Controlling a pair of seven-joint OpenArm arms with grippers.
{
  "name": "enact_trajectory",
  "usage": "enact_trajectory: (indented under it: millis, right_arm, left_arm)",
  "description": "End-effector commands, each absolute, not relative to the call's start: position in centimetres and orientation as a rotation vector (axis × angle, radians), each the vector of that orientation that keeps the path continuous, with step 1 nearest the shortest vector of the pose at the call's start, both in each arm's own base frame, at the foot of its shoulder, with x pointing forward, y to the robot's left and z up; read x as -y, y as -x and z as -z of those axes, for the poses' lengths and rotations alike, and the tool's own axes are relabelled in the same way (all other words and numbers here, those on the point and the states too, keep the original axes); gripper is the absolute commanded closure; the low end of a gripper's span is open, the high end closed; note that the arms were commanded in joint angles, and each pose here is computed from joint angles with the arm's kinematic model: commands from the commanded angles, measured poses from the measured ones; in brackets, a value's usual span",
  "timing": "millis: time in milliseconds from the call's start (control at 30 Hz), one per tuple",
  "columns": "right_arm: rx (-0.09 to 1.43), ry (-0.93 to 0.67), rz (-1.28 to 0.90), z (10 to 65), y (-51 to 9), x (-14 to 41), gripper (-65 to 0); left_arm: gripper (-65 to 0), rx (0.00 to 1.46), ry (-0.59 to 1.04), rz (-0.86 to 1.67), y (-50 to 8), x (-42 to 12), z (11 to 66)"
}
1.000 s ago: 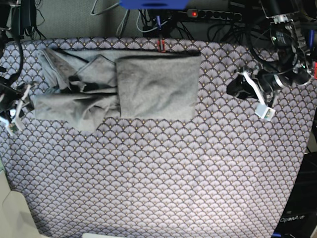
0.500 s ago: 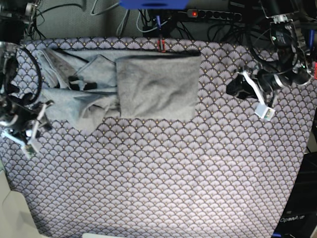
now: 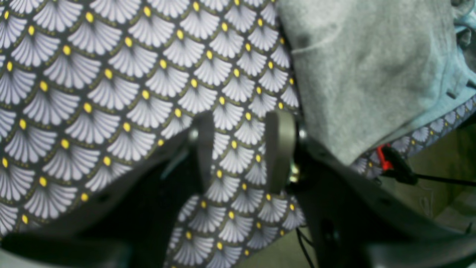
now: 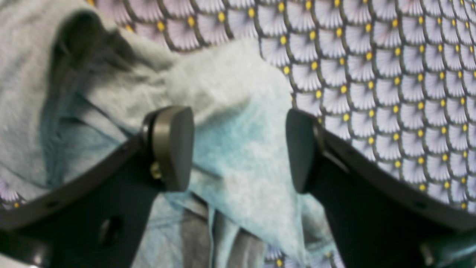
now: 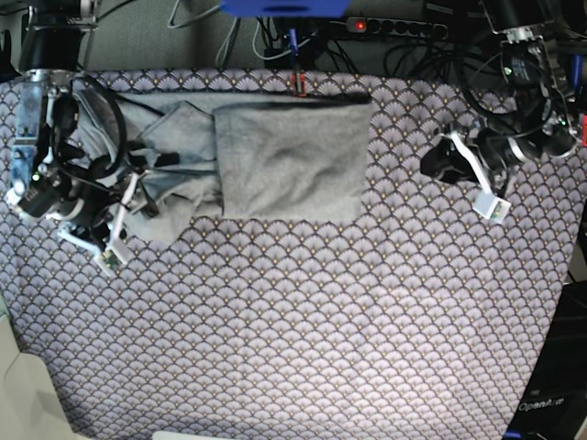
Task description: Fold the T-shirt properly
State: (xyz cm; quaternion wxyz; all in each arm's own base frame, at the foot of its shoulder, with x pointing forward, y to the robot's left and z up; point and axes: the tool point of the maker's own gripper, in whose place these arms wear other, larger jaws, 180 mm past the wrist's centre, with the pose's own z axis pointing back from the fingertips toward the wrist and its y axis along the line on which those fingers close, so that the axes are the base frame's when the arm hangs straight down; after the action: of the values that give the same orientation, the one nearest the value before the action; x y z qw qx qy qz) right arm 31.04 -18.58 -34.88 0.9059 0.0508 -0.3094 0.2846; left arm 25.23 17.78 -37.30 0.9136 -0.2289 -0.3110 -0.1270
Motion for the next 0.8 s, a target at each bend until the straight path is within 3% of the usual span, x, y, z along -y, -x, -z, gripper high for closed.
enact_trajectory:
  millis: [0,767]
  right_arm:
    - [0.687,-0.105,-0.589,33.6,-31.9,18.5,-40.7]
    - [0.623,-0.168,-0.53,36.4,-31.6,18.3,-40.2]
  left_arm:
    - [-22.7,0.691,0.479,0.272,-26.1,-17.8,36.1]
    - [-22.7,0.701,0.478,0.27,-26.4,-17.8,35.9]
